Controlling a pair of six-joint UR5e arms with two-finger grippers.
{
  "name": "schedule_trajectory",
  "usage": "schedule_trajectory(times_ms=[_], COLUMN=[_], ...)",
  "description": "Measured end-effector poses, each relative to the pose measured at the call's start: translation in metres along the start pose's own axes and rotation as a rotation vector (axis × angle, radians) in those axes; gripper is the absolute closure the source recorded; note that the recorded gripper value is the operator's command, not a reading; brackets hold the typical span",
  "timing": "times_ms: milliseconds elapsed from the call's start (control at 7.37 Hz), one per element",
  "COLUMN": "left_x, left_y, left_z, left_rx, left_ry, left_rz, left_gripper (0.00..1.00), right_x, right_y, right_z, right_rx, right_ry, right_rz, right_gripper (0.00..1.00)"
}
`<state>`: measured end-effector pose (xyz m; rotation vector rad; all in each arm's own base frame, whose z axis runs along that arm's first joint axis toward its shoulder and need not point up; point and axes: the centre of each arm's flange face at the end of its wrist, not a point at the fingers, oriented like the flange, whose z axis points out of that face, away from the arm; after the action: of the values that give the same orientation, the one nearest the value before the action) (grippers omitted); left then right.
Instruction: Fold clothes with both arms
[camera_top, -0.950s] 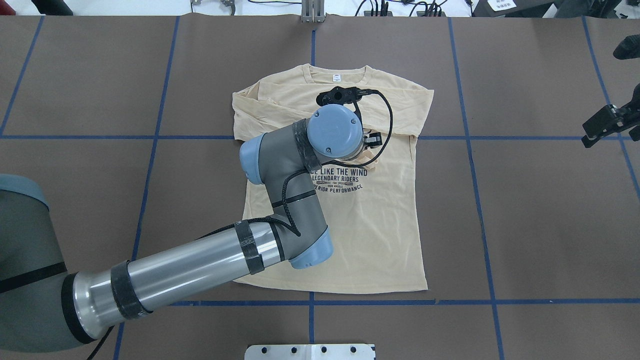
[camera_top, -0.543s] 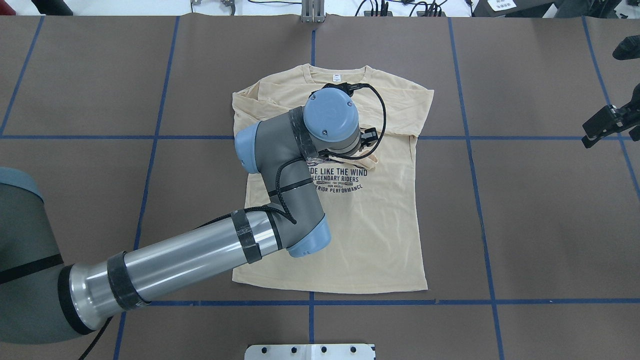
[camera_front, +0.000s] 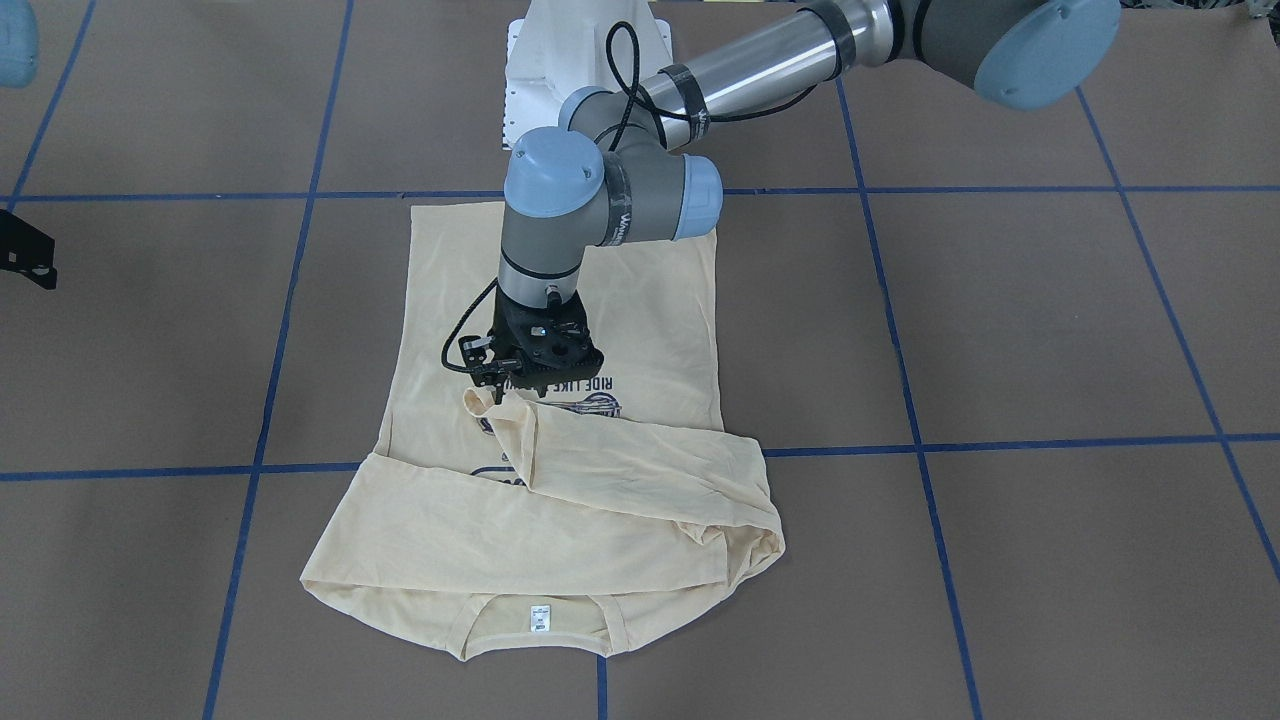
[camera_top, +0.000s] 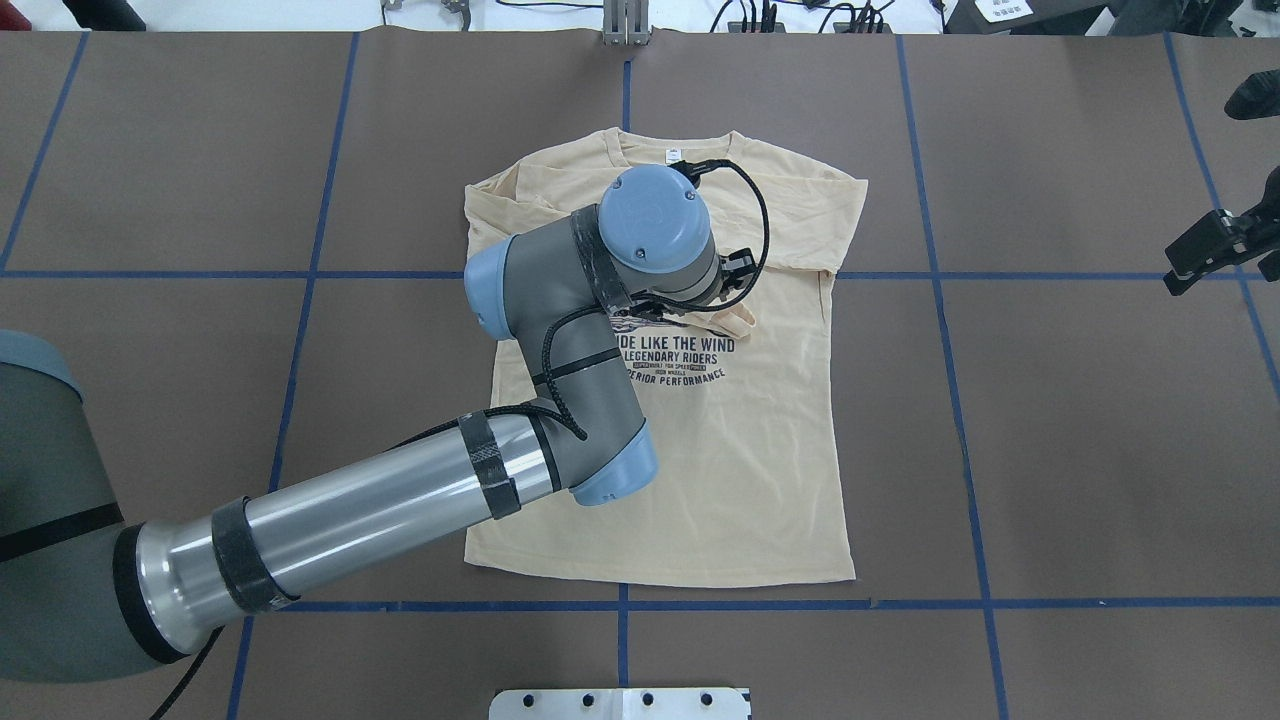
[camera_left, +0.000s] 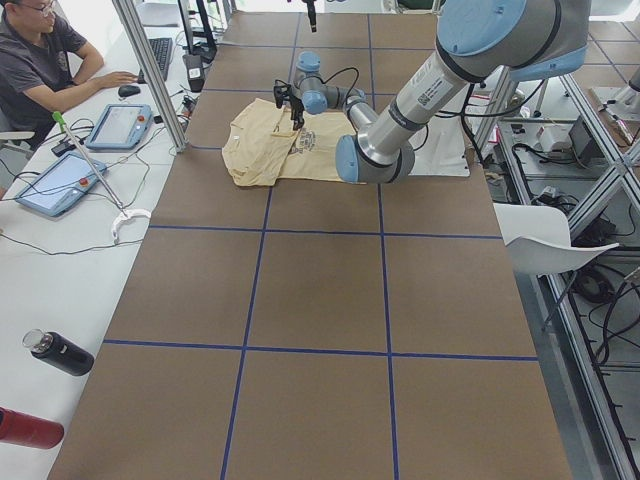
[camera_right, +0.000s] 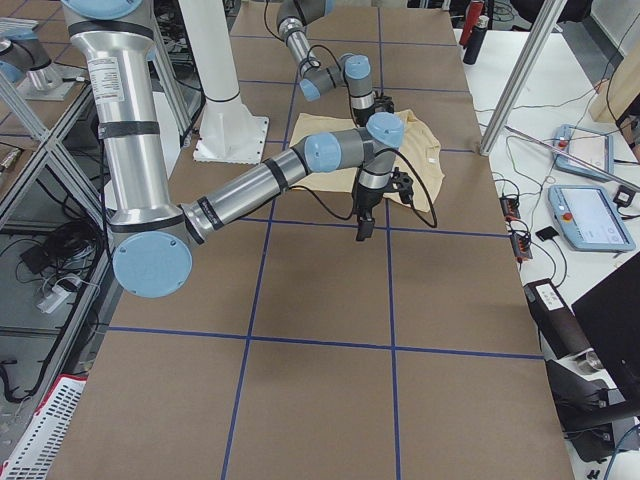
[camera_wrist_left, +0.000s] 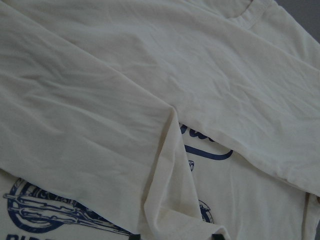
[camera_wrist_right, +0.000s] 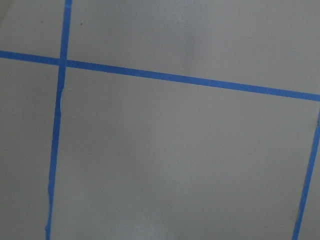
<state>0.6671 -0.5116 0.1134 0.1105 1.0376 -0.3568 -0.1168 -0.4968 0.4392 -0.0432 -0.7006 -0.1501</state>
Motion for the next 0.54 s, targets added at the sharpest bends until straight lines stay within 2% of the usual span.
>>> schedule_trajectory(times_ms=[543], left_x=[-0.003], left_y=[-0.004], left_z=[0.016], left_rx=[0.003], left_ry=[0.01], left_rz=[-0.001], left_gripper=[0.47], right_x=[0.0], right_y=[0.0], right_z=[0.0], right_rx=[0.0], right_ry=[0.0], right_rz=[-0.001], right_gripper=[0.0])
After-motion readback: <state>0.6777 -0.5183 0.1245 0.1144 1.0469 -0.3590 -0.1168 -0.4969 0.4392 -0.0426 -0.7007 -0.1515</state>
